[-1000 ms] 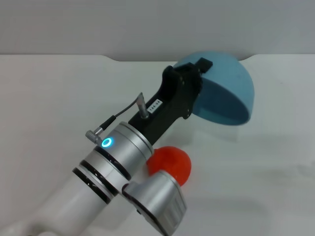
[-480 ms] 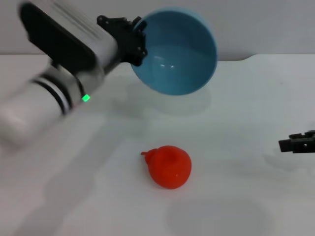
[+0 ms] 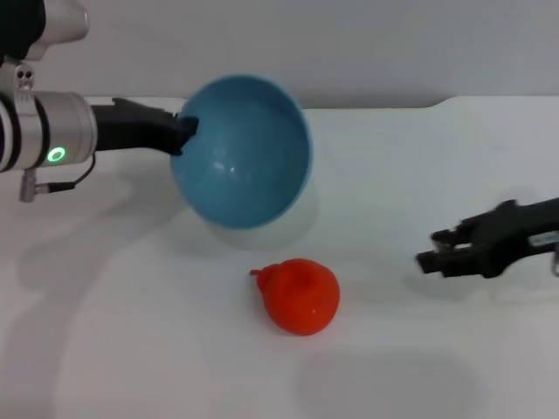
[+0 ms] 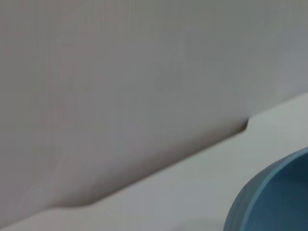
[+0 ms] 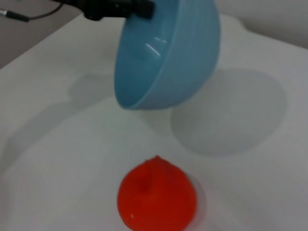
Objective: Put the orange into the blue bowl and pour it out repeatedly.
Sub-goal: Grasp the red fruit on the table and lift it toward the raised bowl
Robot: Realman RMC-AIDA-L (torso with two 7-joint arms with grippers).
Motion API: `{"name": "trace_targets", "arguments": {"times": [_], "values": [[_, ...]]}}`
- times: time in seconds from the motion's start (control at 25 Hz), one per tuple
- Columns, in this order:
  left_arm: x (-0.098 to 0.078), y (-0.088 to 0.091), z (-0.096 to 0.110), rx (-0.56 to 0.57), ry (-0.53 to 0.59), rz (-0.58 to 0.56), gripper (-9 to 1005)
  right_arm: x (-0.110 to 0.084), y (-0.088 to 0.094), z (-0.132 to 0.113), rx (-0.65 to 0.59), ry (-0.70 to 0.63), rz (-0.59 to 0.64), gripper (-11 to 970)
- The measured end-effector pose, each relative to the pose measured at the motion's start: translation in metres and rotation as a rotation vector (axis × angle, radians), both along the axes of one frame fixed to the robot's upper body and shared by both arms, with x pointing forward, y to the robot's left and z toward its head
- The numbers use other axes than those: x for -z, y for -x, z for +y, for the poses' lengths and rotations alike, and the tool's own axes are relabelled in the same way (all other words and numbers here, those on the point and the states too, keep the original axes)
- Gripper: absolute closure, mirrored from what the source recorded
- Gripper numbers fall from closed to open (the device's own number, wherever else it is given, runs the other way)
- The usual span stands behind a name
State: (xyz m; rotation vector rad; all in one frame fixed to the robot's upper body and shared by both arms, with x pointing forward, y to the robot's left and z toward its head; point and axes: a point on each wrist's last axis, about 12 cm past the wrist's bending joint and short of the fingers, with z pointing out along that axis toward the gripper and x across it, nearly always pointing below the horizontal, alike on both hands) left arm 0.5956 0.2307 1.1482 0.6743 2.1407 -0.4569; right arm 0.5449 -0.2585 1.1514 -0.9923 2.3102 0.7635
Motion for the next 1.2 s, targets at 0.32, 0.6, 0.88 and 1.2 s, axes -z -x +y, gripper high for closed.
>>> {"name": "trace_targets", "arguments": {"times": [0.32,0.6,0.88,1.2], "values": [[-0.029,0.024,0.015,-0.021,-0.088,0.085,997,0.019,-0.029,0.055,-0.166,0.034,0.020,453],[-0.043,0.042,0.031,-0.054,-0.141,0.219,997,0.029,-0.039,0.087,-0.181,0.084,-0.071,365],[-0.040,0.047,0.031,-0.051,-0.181,0.251,997,0.040,-0.042,0.107,-0.182,0.040,-0.048,349],[-0.043,0.043,0.028,-0.045,-0.186,0.224,998,0.061,-0.031,0.116,-0.230,0.086,0.003,351]]}}
